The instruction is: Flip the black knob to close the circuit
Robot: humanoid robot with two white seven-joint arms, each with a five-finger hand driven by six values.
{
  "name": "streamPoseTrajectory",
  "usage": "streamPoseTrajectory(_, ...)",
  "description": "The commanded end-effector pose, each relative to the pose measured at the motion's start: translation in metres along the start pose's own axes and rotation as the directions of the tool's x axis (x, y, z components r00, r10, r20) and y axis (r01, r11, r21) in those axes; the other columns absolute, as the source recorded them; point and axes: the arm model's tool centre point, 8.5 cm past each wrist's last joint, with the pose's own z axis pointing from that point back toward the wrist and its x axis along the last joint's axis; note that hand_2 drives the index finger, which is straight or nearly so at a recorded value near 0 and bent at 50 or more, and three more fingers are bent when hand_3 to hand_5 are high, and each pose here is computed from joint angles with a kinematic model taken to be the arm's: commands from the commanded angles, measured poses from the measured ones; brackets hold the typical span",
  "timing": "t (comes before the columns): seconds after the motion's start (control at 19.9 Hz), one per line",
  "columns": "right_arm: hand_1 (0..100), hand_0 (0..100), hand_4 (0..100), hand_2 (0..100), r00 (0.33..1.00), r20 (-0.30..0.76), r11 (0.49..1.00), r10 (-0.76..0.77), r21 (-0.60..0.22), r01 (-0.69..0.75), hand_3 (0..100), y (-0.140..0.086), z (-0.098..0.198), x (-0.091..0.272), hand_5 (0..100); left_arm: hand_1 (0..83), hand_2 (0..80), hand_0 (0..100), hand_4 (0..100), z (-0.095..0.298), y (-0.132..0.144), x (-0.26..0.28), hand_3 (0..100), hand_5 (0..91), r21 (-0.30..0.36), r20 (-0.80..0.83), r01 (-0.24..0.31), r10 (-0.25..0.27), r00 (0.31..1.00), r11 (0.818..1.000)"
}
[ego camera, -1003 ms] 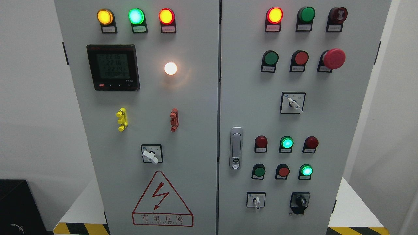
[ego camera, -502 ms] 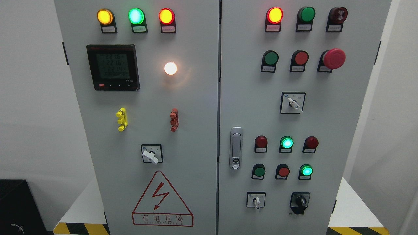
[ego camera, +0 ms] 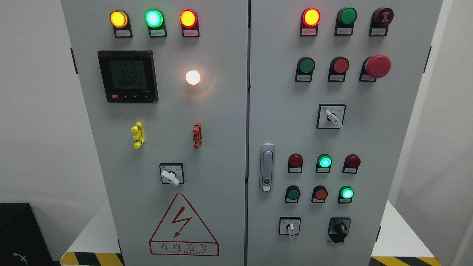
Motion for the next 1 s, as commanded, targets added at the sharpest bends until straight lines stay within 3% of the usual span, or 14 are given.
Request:
streamPoseTrajectory(0.0, 0, 0, 75, 77, 0.987, 0.08, 0.981, 0.14, -0.145, -0.128, 93, -0.05, -0.016, 0.043, 74, 0.0, 0.0, 0, 0, 0.002, -0.001, -0.007, 0, 0.0, -0.008, -0.018, 0.042, -0.042, 0.999, 0.999)
streamPoseTrajectory(0.95, 5, 0, 78, 80, 0.933, -0.022, 0.903, 0.359, -0.243, -0.354, 96, -0.105, -0.052, 0.068, 78, 0.0, 0.0, 0, 0, 0.002, -0.001, -0.007, 0, 0.0, -0.008, -0.018, 0.044, -0.044, 0.999, 0.999)
